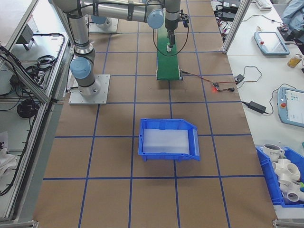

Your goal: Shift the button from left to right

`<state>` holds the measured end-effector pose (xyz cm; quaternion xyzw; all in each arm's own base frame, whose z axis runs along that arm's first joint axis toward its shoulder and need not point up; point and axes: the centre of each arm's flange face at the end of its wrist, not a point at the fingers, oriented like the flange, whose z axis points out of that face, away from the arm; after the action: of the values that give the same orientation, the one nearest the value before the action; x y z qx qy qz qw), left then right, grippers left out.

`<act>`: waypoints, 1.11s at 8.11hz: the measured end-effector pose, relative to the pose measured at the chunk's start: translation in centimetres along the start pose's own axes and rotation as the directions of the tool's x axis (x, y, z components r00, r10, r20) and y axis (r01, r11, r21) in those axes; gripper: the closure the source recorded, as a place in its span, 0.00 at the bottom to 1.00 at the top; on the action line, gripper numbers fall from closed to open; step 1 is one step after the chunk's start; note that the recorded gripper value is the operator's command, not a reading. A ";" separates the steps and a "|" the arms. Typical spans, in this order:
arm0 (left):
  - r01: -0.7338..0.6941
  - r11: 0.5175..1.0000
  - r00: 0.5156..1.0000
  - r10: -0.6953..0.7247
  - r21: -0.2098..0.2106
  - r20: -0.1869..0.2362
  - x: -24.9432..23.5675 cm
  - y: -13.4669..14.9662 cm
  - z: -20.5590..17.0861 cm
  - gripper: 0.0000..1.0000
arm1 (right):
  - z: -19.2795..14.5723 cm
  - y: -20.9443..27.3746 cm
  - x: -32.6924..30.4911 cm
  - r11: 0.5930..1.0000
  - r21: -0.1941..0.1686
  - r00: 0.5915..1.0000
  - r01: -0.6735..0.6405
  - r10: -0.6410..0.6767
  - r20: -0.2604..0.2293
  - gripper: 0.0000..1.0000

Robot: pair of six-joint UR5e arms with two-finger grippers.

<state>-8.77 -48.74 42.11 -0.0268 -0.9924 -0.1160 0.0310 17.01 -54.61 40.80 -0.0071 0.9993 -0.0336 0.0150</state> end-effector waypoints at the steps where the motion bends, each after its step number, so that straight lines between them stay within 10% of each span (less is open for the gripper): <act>1: 0.000 1.000 1.000 0.000 0.004 0.001 0.0 0.0 0.0 0.00 | 1.2 -0.8 -0.2 1.000 0.002 1.000 -0.013 0.013 0.007 0.00; 6: -0.002 1.000 1.000 0.002 0.012 0.002 0.0 -0.1 -0.1 0.00 | 7.9 -3.2 -1.0 0.999 -0.047 0.996 -0.004 0.008 0.086 0.00; 9: -0.004 1.000 1.000 0.004 0.016 0.003 0.0 0.1 -0.3 0.00 | 12.4 -3.0 -0.2 0.992 -0.112 0.998 0.055 -0.050 0.046 0.26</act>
<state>-8.77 -48.73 42.42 -0.0284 -0.9933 -0.1077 0.0301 17.58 -58.43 28.61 -0.0349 0.9985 0.0226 0.0350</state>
